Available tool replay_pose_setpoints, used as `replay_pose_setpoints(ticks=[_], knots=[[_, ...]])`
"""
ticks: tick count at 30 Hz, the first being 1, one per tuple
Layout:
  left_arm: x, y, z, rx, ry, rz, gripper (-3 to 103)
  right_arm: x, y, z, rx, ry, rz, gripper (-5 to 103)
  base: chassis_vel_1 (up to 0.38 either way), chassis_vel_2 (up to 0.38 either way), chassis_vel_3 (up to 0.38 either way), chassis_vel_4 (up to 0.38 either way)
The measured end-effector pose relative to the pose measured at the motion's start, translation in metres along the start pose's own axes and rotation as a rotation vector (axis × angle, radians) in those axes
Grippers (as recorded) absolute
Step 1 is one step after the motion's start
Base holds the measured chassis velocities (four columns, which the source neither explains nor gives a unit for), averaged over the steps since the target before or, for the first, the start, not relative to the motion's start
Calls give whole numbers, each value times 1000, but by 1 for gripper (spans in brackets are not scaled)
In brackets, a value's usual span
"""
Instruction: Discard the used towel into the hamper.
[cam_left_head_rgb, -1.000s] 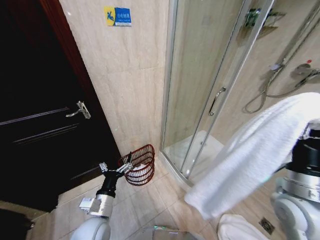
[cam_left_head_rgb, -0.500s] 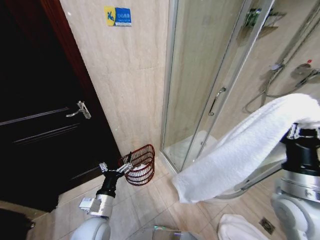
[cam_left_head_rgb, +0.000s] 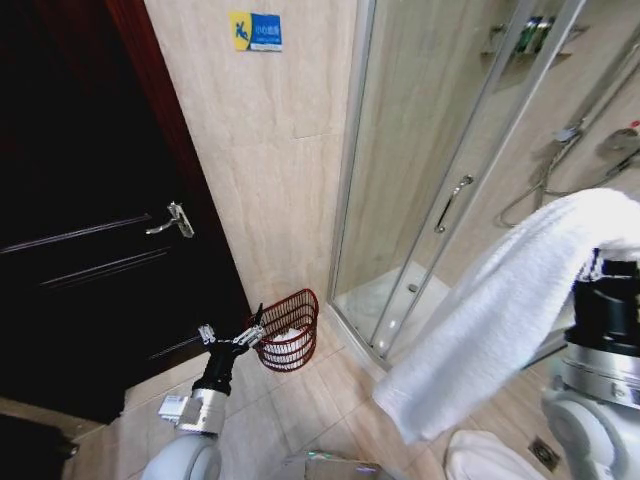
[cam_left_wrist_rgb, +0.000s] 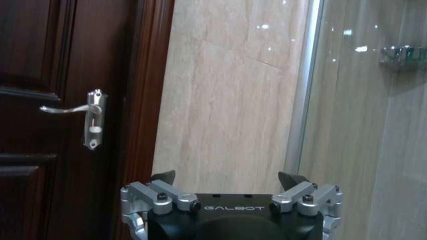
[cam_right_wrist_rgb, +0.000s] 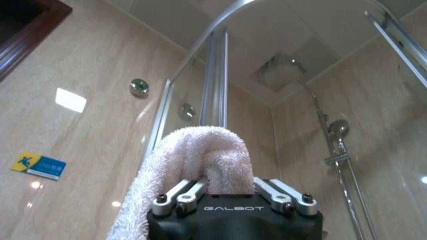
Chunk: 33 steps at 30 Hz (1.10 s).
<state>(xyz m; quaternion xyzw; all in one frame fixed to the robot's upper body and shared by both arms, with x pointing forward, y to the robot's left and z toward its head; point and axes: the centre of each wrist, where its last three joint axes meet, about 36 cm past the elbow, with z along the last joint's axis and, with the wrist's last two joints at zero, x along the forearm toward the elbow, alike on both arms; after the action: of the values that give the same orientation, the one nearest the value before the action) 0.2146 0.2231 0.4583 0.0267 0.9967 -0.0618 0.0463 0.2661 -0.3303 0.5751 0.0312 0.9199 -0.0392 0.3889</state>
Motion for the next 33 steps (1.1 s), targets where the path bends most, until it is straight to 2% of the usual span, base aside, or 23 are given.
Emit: replay_pose_setpoints(ticks=[7, 16, 26, 33], knots=[[0, 0, 0, 0, 0, 0, 100, 0, 7, 5, -1, -4, -48, 14, 0, 0, 0, 0], [0, 0, 0, 0, 0, 0, 100, -13, 23, 16, -72, -12, -113, 14, 24, 29, 25, 22], [0, 0, 0, 0, 0, 0, 100, -41, 18, 2, -113, -23, -146, 14, 69, 61, 66, 70], [0, 0, 0, 0, 0, 0, 100, -49, 15, 11, -137, -19, -139, 14, 117, 110, 101, 97]])
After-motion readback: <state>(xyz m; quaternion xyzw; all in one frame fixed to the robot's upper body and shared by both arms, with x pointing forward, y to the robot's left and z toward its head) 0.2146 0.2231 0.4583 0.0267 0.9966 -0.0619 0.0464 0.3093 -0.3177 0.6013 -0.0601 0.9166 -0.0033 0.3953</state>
